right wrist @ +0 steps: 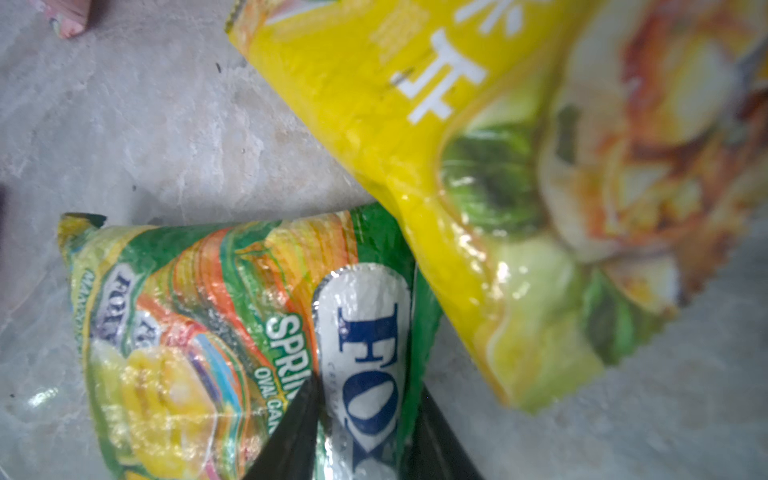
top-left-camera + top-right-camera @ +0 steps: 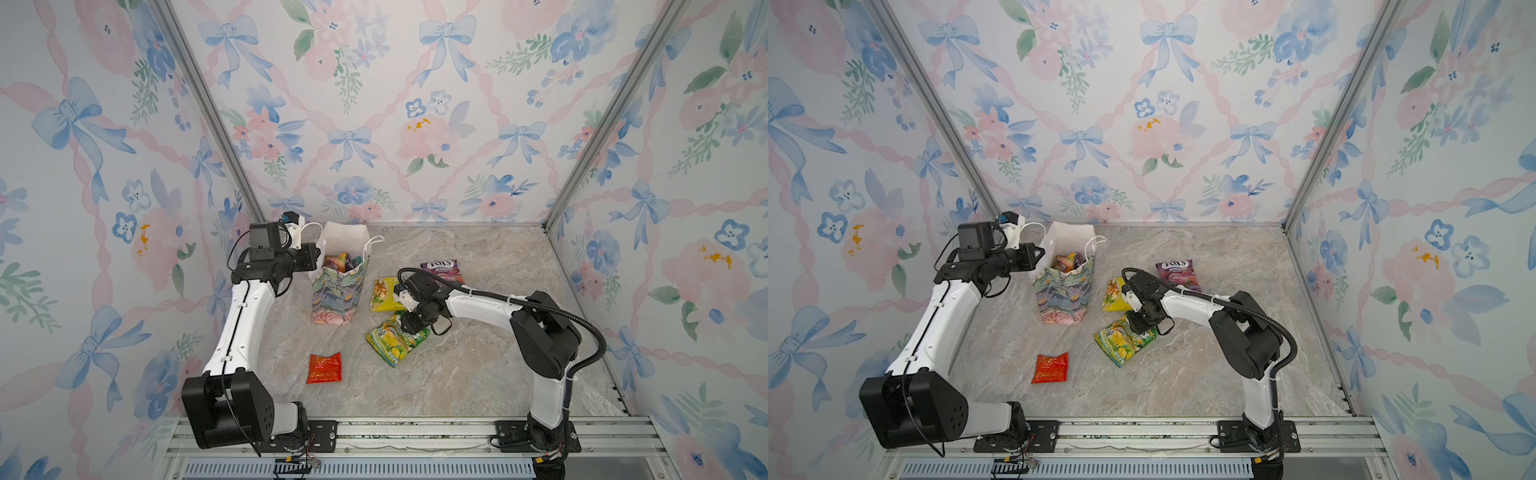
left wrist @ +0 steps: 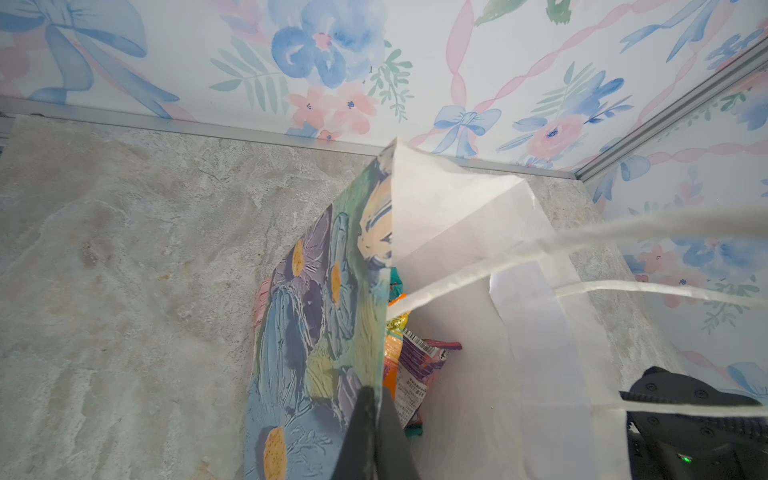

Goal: Place the snacks into the paper bag
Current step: 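Lower the right gripper onto the green Fox's spring tea packet and grasp it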

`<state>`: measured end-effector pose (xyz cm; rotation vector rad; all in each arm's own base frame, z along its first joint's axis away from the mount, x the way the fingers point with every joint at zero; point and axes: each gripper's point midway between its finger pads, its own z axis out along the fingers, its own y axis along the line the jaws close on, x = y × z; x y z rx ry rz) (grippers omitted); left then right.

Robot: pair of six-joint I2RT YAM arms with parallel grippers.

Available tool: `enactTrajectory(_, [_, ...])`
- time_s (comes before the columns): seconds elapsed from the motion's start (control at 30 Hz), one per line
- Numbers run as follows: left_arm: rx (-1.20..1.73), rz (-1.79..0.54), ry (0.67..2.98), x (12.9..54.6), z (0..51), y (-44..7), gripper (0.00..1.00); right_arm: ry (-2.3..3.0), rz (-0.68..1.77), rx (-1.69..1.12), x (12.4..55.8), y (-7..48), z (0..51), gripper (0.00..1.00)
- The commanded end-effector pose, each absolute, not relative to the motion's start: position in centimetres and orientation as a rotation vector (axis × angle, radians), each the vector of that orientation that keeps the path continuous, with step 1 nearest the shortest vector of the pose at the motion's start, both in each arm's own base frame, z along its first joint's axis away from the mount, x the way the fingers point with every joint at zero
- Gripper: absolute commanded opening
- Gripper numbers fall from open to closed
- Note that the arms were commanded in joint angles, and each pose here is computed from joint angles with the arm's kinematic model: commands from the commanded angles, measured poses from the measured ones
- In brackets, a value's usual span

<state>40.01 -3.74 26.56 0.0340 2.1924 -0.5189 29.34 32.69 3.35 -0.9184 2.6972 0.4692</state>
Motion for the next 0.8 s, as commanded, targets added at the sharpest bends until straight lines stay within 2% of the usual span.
enactTrajectory(0.0, [0.009, -0.516, 2.199, 39.6, 26.4, -3.3, 0.0, 2.712, 0.388, -0.944, 29.2, 32.1, 2.3, 0.15])
enactTrajectory(0.1, [0.011, -0.517, 2.199, 39.6, 26.4, -3.4, 0.0, 2.693, 0.4, -0.951, 29.1, 32.4, 2.9, 0.0])
enactTrajectory(0.33, [0.009, -0.518, 2.201, 39.6, 26.4, -3.4, 0.0, 2.615, 0.416, -0.978, 28.8, 33.0, 6.0, 0.0])
enactTrajectory(0.77, [0.008, -0.521, 2.201, 39.5, 26.4, -3.4, 0.0, 2.419, 0.515, -0.967, 27.2, 33.1, 16.0, 0.0])
